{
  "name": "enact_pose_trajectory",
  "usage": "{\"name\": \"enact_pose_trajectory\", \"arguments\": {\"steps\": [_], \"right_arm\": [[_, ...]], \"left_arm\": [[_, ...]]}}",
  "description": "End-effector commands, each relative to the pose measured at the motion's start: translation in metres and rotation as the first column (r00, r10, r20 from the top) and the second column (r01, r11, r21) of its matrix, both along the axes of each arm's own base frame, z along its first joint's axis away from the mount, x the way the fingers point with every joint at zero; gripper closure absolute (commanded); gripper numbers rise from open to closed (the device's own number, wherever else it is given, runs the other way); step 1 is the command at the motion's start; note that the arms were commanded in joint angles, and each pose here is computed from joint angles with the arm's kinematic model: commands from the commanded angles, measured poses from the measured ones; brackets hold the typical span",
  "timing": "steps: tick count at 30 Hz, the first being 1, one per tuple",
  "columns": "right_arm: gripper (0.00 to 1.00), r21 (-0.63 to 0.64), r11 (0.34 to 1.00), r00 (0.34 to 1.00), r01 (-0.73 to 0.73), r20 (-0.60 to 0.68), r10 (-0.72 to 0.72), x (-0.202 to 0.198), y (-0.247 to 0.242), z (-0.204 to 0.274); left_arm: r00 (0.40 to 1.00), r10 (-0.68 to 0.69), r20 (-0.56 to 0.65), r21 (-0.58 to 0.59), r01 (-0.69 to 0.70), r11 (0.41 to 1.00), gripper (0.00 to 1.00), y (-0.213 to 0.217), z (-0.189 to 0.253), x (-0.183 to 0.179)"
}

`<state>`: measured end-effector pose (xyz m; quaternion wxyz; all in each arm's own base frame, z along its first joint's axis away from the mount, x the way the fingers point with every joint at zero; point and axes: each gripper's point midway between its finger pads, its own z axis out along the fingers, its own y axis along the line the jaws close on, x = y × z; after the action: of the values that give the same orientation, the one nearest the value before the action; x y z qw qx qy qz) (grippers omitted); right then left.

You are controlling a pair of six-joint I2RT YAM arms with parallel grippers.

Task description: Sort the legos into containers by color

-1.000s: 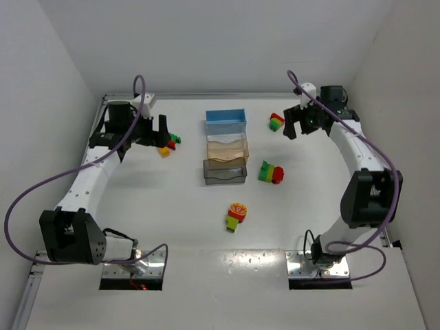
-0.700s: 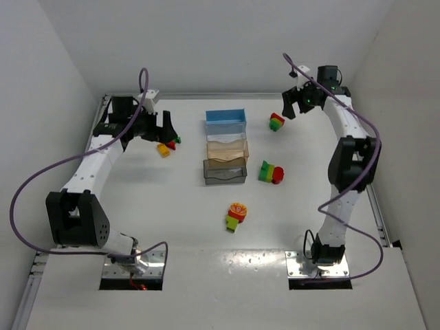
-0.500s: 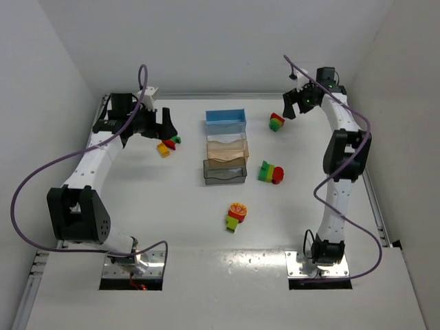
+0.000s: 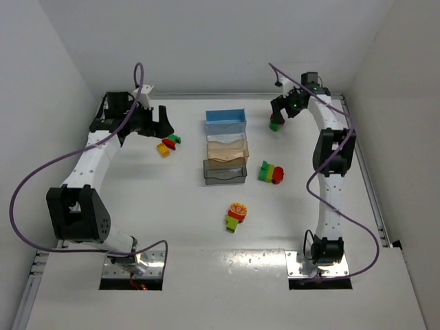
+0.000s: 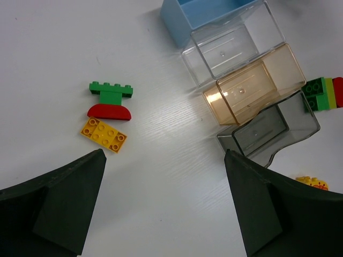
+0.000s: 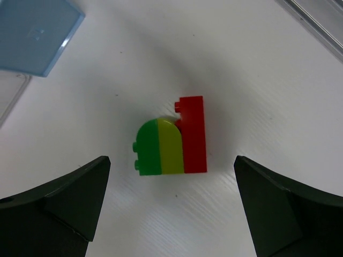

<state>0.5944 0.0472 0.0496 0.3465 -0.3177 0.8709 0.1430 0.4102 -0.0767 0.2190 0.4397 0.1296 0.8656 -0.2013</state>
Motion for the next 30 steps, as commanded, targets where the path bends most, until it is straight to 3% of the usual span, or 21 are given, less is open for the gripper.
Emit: {"name": "enact_pose_trajectory", "arguments": {"steps": [1, 25, 28, 30], "right_arm": [[0.01, 0.006, 0.997, 0.995, -0.082, 0.061, 0.081, 0.007, 0.025, 0.012], [0.01, -0.062, 0.997, 0.998, -0.046, 0.037, 0.048, 0.020, 0.007, -0.038], [0.06, -0.076, 0.996, 0.998, -0.050, 0.030, 0.052, 0.017, 0.005, -0.043], [0.15, -0.063, 0.996, 0.998, -0.058, 0.031, 0.060, 0.015, 0.008, -0.042]], "left_arm": [[0.999, 0.011, 0.034, 0.008, -0.011, 1.000, 0.00, 0.008, 0.007, 0.008], [0.999, 0.011, 0.040, 0.039, -0.012, 0.999, 0.00, 0.012, 0.011, 0.016], [0.999, 0.011, 0.040, 0.039, -0.012, 0.999, 0.00, 0.012, 0.011, 0.016], [0.999, 0.011, 0.049, 0.039, -0.013, 0.999, 0.00, 0.012, 0.014, 0.015]]}}
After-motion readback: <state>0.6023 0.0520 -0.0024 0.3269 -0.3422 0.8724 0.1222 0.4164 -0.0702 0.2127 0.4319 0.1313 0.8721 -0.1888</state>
